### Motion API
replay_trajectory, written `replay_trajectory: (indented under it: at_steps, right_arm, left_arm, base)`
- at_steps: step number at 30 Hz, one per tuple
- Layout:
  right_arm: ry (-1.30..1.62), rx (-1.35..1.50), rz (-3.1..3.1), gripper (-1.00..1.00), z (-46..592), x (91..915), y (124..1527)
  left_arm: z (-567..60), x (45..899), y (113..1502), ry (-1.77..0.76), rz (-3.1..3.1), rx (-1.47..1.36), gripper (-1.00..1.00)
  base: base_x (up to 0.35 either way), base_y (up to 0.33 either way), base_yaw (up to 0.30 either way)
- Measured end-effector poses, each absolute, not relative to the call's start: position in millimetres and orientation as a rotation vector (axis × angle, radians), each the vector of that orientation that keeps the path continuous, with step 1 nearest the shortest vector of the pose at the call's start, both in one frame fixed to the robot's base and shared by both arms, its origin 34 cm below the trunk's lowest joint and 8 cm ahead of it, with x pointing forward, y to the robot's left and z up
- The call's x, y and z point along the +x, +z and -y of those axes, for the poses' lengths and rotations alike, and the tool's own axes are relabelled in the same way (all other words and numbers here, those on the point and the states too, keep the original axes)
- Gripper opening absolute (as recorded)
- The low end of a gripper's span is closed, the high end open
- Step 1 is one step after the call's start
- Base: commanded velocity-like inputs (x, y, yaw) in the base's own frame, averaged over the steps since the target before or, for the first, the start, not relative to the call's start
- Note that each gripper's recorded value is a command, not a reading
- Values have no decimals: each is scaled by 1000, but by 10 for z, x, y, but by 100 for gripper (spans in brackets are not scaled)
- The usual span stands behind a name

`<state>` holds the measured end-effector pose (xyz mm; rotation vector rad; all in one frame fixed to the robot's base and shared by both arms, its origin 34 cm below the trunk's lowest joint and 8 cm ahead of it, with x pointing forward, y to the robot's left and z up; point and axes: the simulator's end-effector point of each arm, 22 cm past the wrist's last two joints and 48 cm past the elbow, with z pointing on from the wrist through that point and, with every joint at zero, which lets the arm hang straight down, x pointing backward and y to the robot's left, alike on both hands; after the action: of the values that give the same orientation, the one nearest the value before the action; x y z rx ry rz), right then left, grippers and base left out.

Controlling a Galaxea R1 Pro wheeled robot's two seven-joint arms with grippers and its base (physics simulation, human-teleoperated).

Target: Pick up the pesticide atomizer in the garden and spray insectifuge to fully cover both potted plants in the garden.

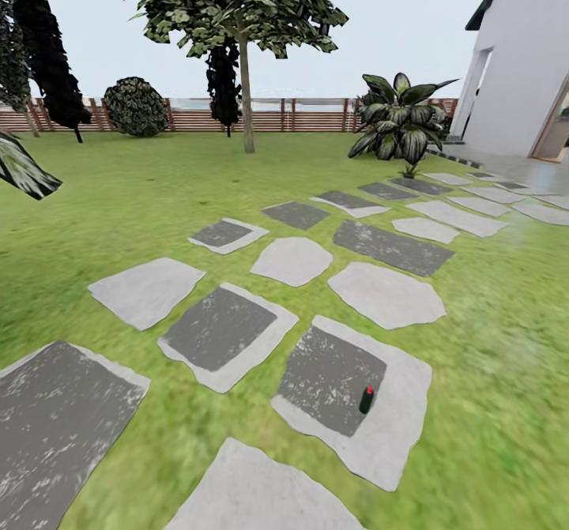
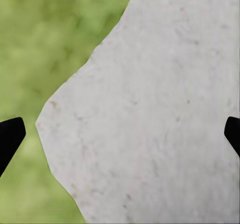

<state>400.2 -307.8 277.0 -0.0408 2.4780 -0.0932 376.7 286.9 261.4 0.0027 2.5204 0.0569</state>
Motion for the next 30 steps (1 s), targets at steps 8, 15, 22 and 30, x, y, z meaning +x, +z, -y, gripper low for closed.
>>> replay_trajectory:
  at_steps: [8,15,22,30]
  right_arm:
    - [-93,-41,-2478,100,3079,4002,2769]
    - [-94,-40,-2479,100,3081,4001,2766]
    - [-96,-41,-2479,100,3082,3999,2766]
    - [-100,-40,-2479,100,3090,4000,2766]
  left_arm:
    - [-2869,3762,2612,57,-2521,2,100]
    - [-2870,3759,2610,57,-2521,2,100]
    - [-2869,3761,2611,57,-2521,2,100]
    - [-2848,3764,2611,53,-2521,19,100]
  base:
    - [274,-107,0]
    - [36,-47,0]
    - [1,-2,0]
    - [0,0,0]
